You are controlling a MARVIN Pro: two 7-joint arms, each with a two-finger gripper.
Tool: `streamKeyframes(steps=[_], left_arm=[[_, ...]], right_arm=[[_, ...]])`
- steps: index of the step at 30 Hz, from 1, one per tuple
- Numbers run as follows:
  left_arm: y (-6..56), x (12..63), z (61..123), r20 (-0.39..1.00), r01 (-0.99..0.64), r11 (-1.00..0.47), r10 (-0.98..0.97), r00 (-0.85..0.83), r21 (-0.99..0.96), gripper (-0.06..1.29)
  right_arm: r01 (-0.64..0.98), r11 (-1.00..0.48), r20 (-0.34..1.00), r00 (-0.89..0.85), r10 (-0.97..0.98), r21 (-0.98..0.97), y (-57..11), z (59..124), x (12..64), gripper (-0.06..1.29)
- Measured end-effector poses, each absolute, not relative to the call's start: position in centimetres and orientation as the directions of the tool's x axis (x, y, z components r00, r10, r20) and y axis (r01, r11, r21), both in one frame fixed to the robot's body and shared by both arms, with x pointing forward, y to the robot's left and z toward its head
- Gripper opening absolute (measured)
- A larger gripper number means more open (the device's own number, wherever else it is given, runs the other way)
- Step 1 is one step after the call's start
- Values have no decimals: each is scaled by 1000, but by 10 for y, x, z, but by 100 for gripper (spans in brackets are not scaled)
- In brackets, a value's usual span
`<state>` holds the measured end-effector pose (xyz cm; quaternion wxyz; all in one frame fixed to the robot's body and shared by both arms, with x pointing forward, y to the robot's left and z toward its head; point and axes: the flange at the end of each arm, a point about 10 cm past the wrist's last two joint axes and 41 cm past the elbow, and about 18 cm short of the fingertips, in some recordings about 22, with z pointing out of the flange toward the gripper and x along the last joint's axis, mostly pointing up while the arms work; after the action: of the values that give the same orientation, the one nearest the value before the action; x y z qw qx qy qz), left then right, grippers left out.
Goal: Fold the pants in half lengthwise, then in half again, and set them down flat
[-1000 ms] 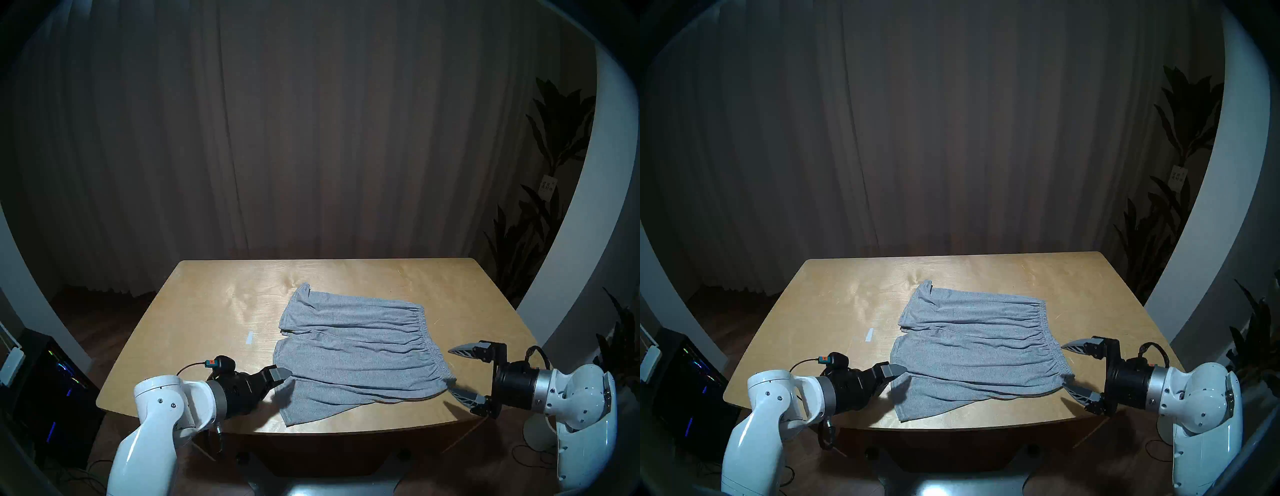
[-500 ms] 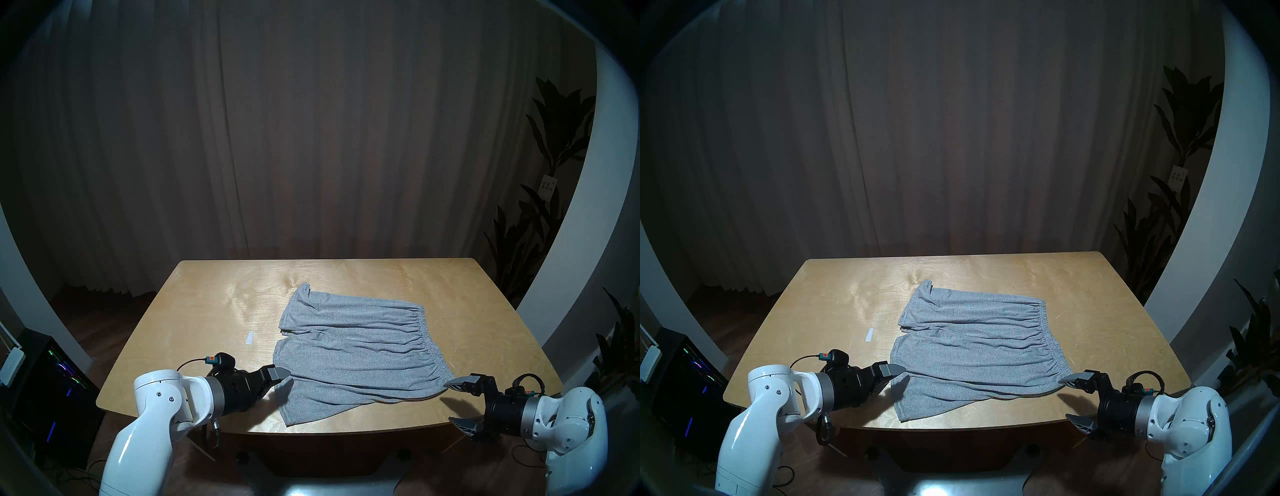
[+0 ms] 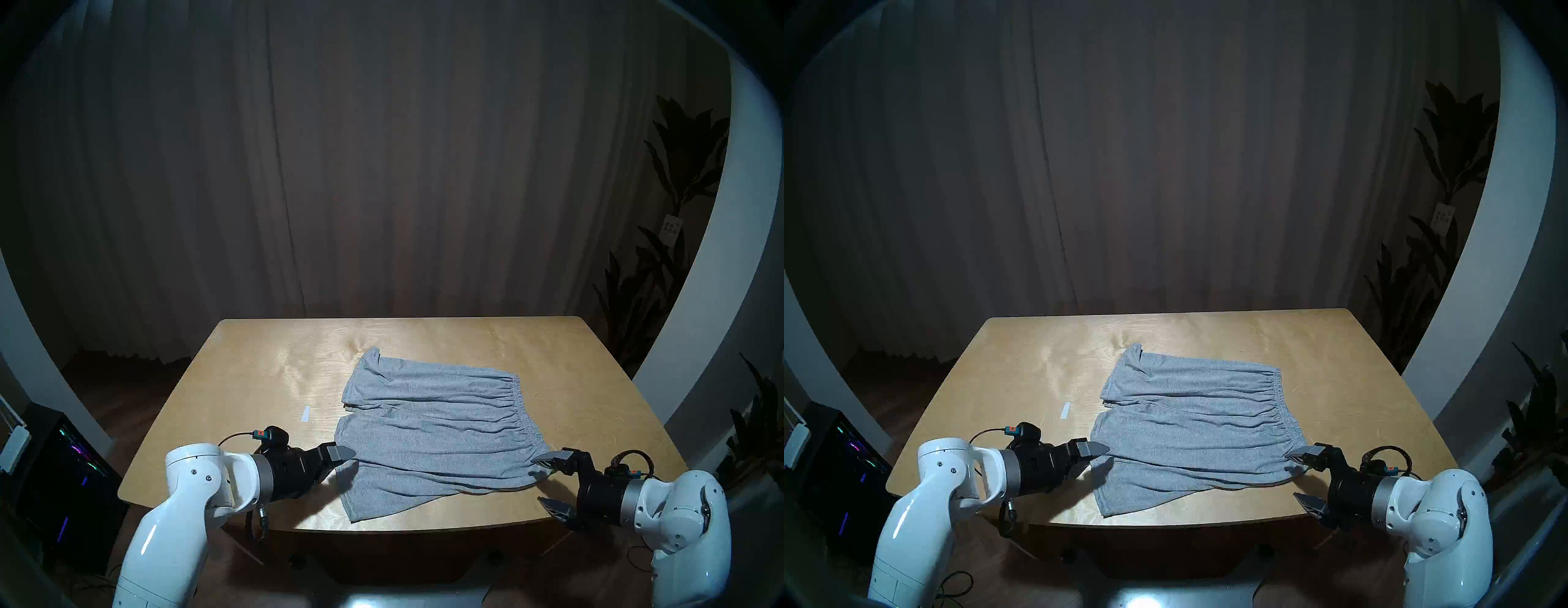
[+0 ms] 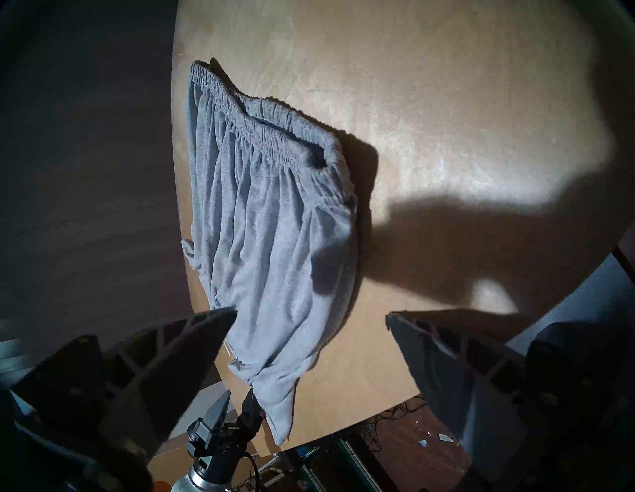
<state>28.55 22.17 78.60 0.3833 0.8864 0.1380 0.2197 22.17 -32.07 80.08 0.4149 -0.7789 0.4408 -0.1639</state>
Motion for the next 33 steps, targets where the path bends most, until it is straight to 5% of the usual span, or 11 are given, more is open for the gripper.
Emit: streamKeyframes(steps=[33], left_arm=[[226,304,786,303,-17,-691,295,906,723,102]], right_arm=[[-507,-230,-109,553,-826,-831,-284,788,260,117]])
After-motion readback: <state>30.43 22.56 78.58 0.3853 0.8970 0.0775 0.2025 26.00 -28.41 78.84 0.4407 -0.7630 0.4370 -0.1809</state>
